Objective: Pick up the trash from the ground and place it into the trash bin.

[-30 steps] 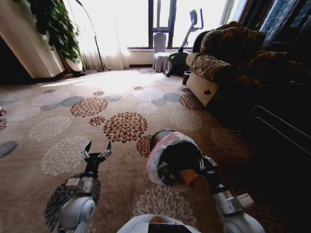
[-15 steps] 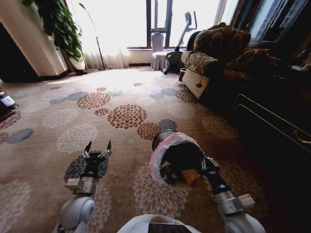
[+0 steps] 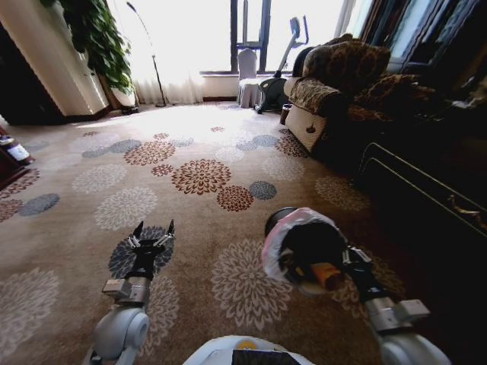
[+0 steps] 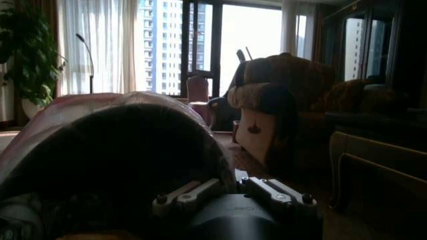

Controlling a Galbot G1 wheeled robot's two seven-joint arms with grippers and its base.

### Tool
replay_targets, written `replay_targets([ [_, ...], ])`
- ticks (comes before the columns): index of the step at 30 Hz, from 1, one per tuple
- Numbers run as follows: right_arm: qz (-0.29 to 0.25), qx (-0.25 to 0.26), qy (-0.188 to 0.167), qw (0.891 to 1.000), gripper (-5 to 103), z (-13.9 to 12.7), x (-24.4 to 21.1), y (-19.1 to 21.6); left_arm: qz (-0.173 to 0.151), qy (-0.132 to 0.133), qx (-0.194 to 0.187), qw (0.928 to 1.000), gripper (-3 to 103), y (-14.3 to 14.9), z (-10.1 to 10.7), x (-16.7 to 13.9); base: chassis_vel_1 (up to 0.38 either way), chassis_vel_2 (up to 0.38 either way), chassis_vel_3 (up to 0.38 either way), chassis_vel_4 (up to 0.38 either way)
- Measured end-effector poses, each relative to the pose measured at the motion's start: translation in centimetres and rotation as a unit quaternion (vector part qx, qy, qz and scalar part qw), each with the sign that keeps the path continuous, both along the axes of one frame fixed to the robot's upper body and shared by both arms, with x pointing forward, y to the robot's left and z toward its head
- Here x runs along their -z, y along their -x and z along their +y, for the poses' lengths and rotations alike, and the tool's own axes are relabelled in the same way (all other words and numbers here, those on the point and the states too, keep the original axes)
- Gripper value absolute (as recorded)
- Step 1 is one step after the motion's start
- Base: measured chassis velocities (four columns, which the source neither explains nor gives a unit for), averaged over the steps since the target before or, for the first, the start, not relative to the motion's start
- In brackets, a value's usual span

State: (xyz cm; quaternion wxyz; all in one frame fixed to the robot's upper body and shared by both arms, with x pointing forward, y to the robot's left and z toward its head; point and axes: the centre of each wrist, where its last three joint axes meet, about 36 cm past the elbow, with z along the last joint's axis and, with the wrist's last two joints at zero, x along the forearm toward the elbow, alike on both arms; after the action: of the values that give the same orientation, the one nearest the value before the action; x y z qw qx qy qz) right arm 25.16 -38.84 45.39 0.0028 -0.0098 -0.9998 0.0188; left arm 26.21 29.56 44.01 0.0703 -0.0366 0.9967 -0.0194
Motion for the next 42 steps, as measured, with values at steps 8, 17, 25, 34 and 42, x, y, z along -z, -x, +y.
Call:
replay_targets([
  [8, 0.101, 0.112, -0.006, 0.988, 0, -12.7, -1.1, 0.3, 0.0, 0.0, 0.0, 1.0, 100, 0.0, 0.0, 0.0, 0.0, 0.0, 0.0, 0.0],
  [17, 0.13, 0.206, 0.016, 0.97, 0, -21.9, -2.7, 0.9, 0.0, 0.0, 0.0, 1.0, 100, 0.0, 0.0, 0.0, 0.0, 0.0, 0.0, 0.0],
  [25, 0.152, 0.212, 0.0, 0.966, 0, -20.6, -1.0, 2.3, 0.0, 0.0, 0.0, 1.0, 100, 0.0, 0.0, 0.0, 0.0, 0.0, 0.0, 0.0],
  [34, 0.165, 0.21, -0.001, 0.964, 0, -19.5, 0.4, 3.2, 0.0, 0.0, 0.0, 1.0, 100, 0.0, 0.0, 0.0, -0.013, -0.013, 0.012, 0.016],
  [42, 0.193, 0.221, -0.024, 0.956, 0, -20.0, -0.1, 5.3, 0.0, 0.0, 0.0, 1.0, 100, 0.0, 0.0, 0.0, -0.158, -0.153, 0.146, 0.173],
])
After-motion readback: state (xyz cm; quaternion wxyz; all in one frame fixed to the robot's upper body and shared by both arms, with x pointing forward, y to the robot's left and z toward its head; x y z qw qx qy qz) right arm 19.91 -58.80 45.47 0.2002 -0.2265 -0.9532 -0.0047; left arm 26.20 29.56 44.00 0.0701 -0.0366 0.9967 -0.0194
